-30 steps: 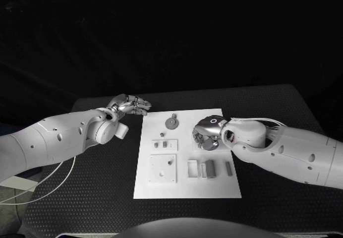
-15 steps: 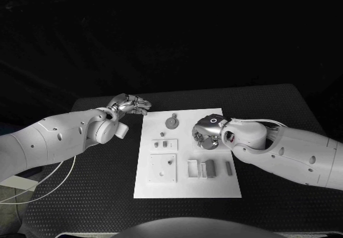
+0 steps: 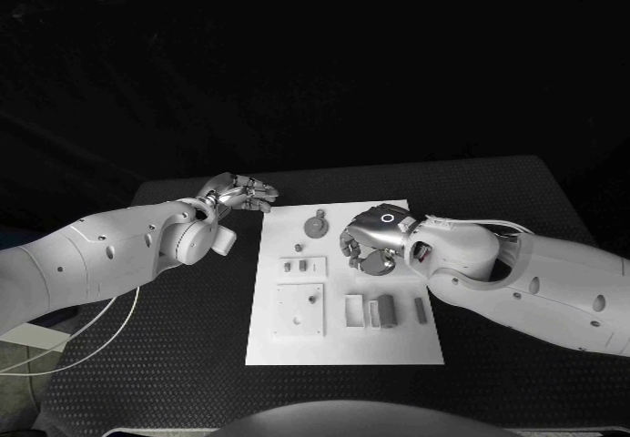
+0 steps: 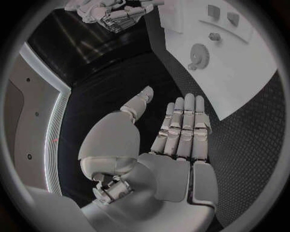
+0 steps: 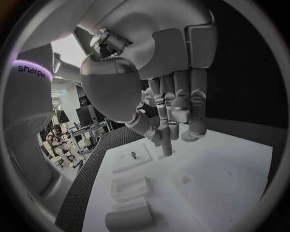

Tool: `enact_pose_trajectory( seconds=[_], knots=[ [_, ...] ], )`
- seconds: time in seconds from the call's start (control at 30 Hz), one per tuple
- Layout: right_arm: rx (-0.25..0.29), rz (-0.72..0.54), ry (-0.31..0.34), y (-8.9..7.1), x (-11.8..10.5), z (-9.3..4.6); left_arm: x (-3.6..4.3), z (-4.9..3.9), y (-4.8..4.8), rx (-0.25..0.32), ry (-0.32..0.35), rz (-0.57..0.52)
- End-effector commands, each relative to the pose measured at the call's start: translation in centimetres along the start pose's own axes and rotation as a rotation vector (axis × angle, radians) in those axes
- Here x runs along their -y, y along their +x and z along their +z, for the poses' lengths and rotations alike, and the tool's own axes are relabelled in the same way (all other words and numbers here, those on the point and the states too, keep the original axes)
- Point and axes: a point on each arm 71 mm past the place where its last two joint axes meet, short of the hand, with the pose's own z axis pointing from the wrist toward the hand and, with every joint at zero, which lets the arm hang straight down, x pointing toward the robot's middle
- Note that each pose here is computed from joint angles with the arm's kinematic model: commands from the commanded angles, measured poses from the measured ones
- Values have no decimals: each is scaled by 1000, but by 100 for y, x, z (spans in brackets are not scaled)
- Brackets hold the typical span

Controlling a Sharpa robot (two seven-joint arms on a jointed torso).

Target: Assemble the parts on the task board

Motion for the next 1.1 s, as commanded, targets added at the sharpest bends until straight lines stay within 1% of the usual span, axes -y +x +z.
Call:
enact_pose_trajectory(
  seconds=[0.03, 0.17, 0.27, 0.4, 0.53, 0.67, 0.77, 0.93, 1.1],
  knots=[
    [42, 7, -28, -59, -111, 25, 20, 6, 18, -10, 10, -5],
    [63, 35, -77, -114, -281, 91, 20, 13, 20, -10, 10, -5],
    [72, 53, -106, -124, -395, 153, 23, 18, 28, -10, 12, -5],
    [68, 81, -144, -46, -566, 221, 35, 26, 50, -16, 14, -6],
    [57, 107, -184, 63, -771, 313, 35, 30, 47, -14, 14, -5],
    [46, 120, -215, 138, -917, 368, 37, 33, 53, -15, 15, -6],
    [34, 126, -224, 190, -962, 380, 39, 35, 57, -16, 15, -6],
    [8, 143, -220, 307, -974, 367, 49, 37, 55, -16, 17, -5],
    [-3, 148, -216, 405, -987, 382, 55, 37, 49, -14, 17, -5]
  ],
)
